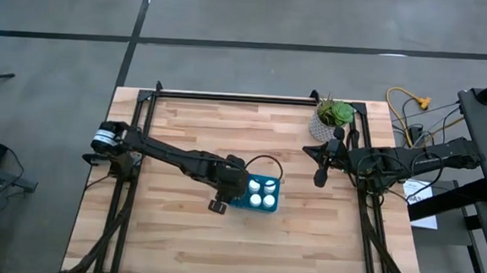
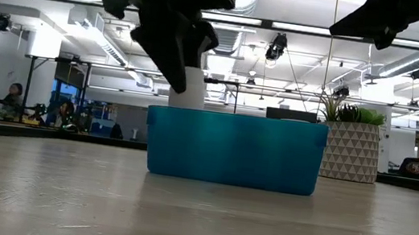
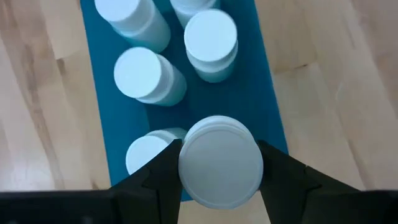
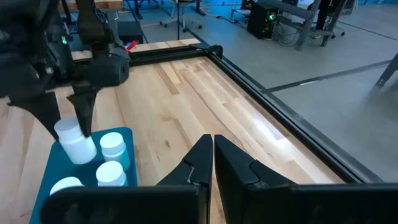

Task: Pick and place pill bottles into a basket
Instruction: Put the white pill bottle into the blue bin

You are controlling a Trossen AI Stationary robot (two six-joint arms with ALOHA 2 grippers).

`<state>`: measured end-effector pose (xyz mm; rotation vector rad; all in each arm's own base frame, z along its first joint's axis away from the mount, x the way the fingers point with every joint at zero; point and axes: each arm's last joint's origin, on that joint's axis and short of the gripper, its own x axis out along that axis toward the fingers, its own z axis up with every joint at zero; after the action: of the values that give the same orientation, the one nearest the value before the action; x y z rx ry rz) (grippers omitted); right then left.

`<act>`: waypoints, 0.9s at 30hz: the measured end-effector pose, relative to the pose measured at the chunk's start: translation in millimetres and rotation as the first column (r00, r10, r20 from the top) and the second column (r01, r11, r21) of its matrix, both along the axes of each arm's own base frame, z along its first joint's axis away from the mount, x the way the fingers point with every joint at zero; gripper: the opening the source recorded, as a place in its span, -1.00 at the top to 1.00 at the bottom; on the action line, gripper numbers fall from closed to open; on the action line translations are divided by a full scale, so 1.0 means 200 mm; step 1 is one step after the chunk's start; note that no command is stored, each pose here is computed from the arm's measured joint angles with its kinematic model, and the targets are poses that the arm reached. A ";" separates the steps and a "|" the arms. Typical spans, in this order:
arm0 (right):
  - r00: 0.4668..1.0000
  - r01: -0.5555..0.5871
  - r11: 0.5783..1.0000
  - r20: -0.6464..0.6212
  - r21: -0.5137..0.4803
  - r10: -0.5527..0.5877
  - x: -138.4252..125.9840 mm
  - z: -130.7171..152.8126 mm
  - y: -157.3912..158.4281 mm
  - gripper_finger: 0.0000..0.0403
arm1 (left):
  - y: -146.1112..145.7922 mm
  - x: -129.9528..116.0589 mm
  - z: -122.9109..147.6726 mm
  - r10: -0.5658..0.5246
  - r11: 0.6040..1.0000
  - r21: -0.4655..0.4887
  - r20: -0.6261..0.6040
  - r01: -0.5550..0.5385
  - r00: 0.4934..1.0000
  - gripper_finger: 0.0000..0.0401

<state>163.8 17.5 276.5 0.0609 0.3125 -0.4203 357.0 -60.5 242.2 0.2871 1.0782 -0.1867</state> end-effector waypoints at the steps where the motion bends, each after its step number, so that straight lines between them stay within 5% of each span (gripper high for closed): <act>1: 1.000 0.000 1.000 0.001 0.001 0.000 0.00 0.00 0.00 0.96 | 0.00 0.01 -0.01 0.000 1.000 0.002 -0.009 0.000 1.000 0.23; 27: 1.000 0.000 1.000 0.003 0.001 0.000 0.00 0.00 0.00 0.96 | -0.01 0.09 -0.11 -0.026 1.000 0.011 -0.023 0.026 0.999 0.23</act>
<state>163.9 17.5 276.8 0.0631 0.3095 -0.4203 375.6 -63.5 219.4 0.3098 1.0989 -0.2076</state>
